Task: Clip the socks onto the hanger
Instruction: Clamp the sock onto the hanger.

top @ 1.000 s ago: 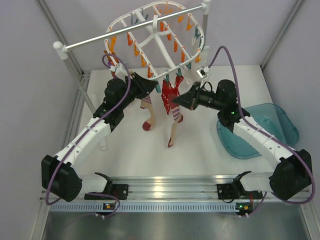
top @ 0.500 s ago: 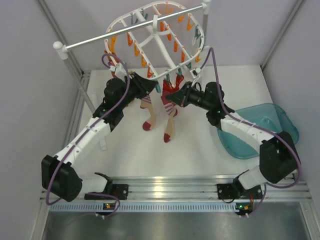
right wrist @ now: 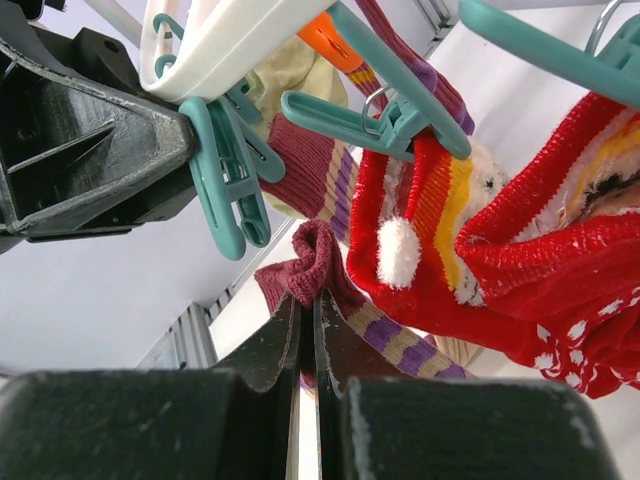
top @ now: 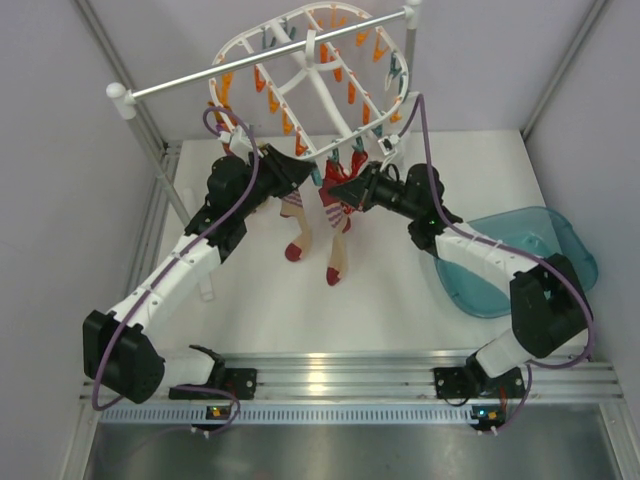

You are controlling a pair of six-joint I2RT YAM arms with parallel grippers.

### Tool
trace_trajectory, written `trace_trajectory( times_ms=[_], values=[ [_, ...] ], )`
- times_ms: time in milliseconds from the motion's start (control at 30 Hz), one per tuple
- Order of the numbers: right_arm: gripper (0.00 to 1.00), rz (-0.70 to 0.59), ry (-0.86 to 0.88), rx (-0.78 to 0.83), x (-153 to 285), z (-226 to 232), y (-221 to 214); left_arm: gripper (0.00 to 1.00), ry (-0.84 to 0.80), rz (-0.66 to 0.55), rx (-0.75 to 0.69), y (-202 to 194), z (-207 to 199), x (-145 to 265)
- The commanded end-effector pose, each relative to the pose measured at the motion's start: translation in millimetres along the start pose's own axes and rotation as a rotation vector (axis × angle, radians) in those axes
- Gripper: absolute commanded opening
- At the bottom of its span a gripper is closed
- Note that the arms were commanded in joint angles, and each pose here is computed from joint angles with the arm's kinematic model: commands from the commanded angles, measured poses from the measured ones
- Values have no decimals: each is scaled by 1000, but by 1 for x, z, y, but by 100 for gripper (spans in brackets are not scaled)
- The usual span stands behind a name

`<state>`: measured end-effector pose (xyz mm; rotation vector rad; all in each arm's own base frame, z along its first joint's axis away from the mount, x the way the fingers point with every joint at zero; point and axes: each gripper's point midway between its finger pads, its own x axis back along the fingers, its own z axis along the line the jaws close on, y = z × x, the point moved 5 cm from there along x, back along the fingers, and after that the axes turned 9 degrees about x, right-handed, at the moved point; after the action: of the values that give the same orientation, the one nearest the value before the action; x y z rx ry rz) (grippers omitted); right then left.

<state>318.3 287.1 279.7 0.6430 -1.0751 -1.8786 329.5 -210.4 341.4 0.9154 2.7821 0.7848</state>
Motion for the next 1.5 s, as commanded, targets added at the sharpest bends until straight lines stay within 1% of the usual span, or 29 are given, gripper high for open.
trace_trajectory(
  times_ms=[0, 467, 867, 1233, 1267, 1300, 1333, 1400, 1433, 1467],
  values=[
    [0, -96, 75, 48, -9, 21, 29, 0, -53, -11, 7, 4, -9, -3],
    [0, -136, 116, 32, -12, 34, 46, 0, -46, -2, -2, 1, -4, -4],
    [0, -134, 123, 27, -20, 33, 44, 0, -52, 8, 17, 0, -5, -4],
    [0, -174, 155, 2, -25, 41, 59, 1, -48, 11, 21, -1, -3, -4],
    [0, -169, 155, -2, -26, 41, 58, 5, -47, 9, 21, -1, -3, -4],
    [0, -169, 152, -4, -25, 41, 58, 18, -46, 8, 21, -1, -3, -4],
    [0, -164, 152, -3, -26, 41, 57, 23, -51, 4, 18, 0, -4, -3],
    [0, -162, 151, -3, -26, 40, 56, 37, -58, -2, 13, 2, -6, -2],
    [0, -161, 150, -3, -26, 39, 56, 46, -57, -6, 8, 2, -5, -2],
    [0, -160, 151, -3, -25, 40, 56, 50, -66, -13, 3, 5, -8, 0]
  ],
)
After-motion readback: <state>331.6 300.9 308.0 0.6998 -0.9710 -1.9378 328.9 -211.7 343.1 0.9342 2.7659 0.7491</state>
